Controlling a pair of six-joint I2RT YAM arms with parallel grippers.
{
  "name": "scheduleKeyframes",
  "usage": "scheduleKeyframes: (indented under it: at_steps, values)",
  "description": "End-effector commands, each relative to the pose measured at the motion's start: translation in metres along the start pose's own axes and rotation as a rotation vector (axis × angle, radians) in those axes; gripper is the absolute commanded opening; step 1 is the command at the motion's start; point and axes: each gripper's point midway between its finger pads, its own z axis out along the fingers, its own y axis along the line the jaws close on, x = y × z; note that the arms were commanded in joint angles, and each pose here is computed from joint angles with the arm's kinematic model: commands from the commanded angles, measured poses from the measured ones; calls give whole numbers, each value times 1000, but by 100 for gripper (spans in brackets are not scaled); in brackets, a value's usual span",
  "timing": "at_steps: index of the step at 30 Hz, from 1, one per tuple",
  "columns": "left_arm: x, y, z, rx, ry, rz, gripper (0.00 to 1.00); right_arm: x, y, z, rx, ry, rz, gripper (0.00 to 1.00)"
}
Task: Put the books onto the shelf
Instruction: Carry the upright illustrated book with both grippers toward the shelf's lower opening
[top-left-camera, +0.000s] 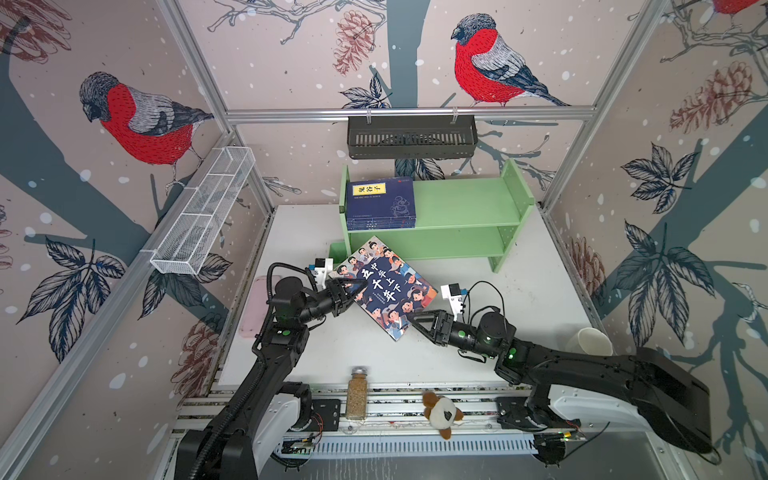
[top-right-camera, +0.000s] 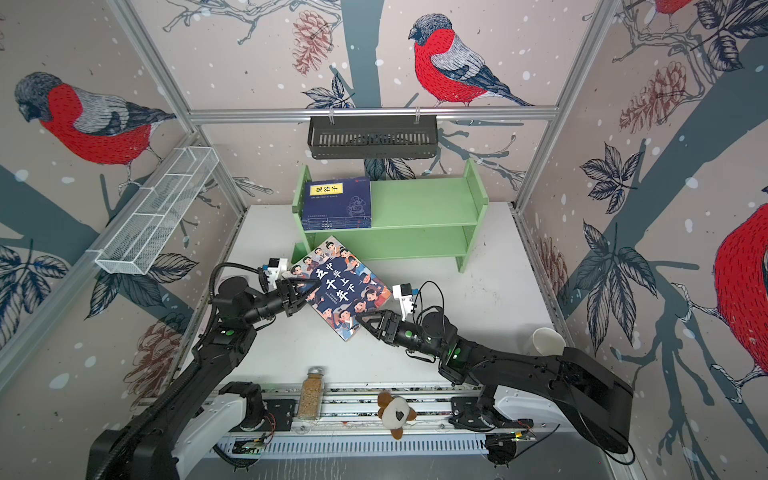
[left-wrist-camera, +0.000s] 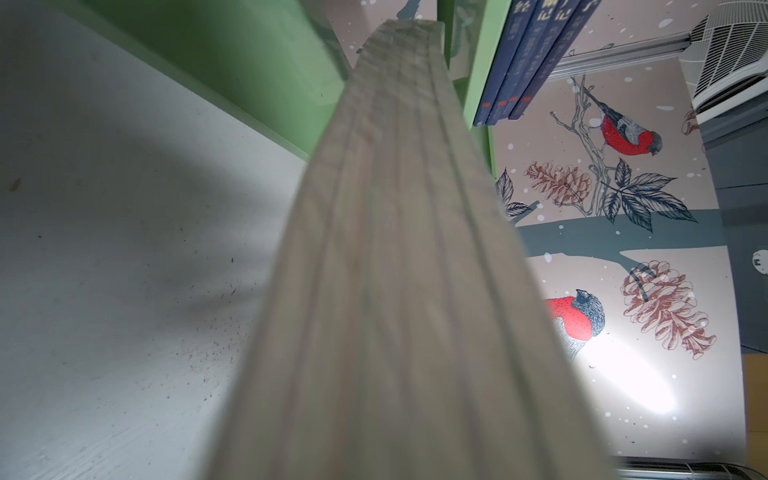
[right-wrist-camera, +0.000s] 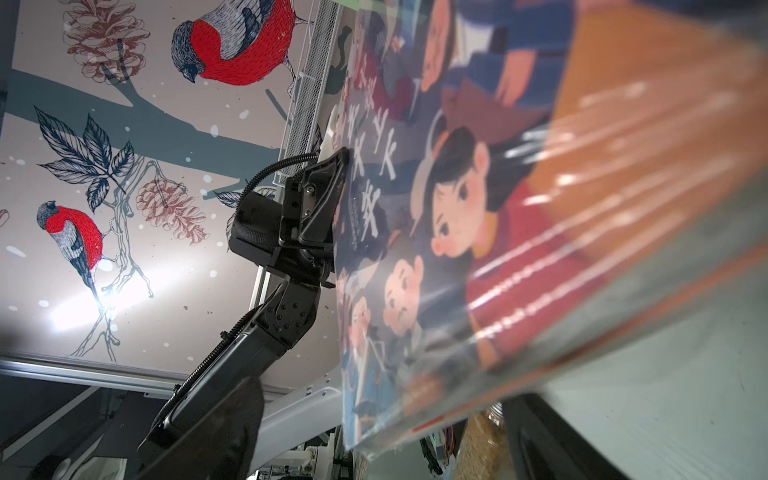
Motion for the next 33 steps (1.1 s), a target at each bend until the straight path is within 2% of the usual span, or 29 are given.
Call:
scheduleKeyframes:
  at_steps: [1,6,7,10,11,19,23,24,26,28,33]
  values:
    - [-4,-43,-3,137,-4,126,0,-11,21,4,-84,-48,-34,88]
    - [-7,-47,-2,143,-12,127,0,-17,26,9,-120,-80,-47,78]
    - [-7,-46,-2,139,-13,124,0,-19,27,10,-128,-84,-49,74]
    - [-7,-47,-2,145,-13,129,0,-19,28,15,-160,-77,-55,52]
    - [-7,-48,-2,148,-14,132,0,-20,30,16,-176,-71,-52,47]
    - [-6,-39,-2,125,-13,111,0,-27,26,25,-200,-49,-47,16]
    - [-5,-29,-3,98,-24,99,0,-33,24,20,-187,-48,-64,5]
    - [-4,-27,-3,93,-25,98,4,-34,24,19,-184,-46,-69,3]
    - [-3,-23,-4,82,-27,96,26,-35,25,16,-182,-30,-87,2]
    - [-1,-19,-5,73,-30,100,42,-36,28,13,-181,-14,-107,2]
    - [7,-11,-8,50,-3,177,74,-42,33,-3,-165,-3,-153,1]
